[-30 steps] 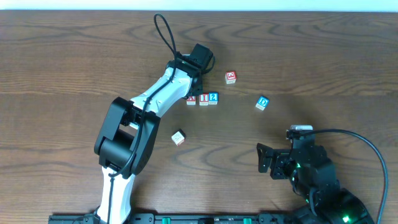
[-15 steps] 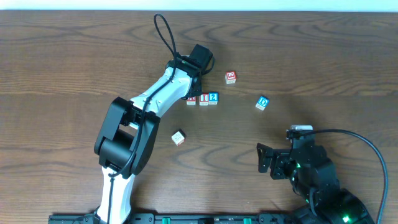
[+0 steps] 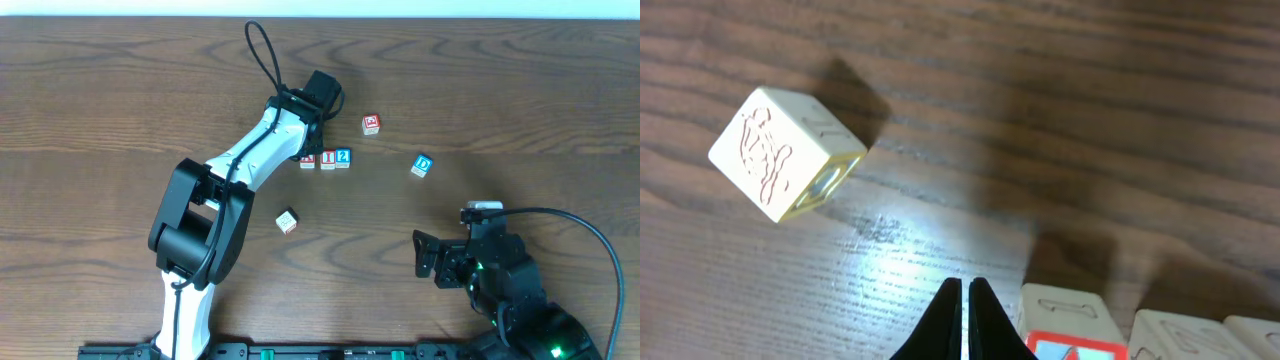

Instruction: Spell out Ai2

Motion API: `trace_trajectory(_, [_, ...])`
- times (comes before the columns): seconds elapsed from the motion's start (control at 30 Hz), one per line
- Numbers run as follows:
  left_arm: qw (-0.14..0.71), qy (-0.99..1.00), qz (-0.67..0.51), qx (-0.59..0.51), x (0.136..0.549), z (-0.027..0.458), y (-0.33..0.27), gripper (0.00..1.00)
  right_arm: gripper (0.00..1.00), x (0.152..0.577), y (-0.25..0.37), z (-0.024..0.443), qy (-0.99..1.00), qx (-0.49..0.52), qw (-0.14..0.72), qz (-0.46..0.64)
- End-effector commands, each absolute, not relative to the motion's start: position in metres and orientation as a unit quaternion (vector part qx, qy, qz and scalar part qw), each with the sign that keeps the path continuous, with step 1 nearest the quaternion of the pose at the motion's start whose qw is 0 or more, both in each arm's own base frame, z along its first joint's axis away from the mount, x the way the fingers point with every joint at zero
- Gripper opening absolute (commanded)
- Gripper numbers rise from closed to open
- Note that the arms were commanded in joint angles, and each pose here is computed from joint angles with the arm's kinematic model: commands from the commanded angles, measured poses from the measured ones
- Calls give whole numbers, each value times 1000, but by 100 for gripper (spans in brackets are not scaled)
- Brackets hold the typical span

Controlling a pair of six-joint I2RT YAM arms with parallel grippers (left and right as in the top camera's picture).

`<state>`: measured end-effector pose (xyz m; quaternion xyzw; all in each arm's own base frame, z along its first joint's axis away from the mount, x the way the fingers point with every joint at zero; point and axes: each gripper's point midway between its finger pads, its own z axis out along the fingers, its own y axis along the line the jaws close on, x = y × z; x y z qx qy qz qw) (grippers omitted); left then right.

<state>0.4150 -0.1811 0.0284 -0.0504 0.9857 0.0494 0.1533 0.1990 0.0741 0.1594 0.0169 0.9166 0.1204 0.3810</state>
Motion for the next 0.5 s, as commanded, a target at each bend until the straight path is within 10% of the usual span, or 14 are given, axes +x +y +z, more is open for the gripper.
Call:
trace_trajectory(0.0, [169, 983, 30, -66, 423, 48, -184, 6, 99, 199, 73, 159, 916, 23, 381, 121])
trace_trajectory(0.47, [148, 987, 17, -62, 415, 45, -188, 6, 99, 199, 73, 159, 916, 23, 381, 121])
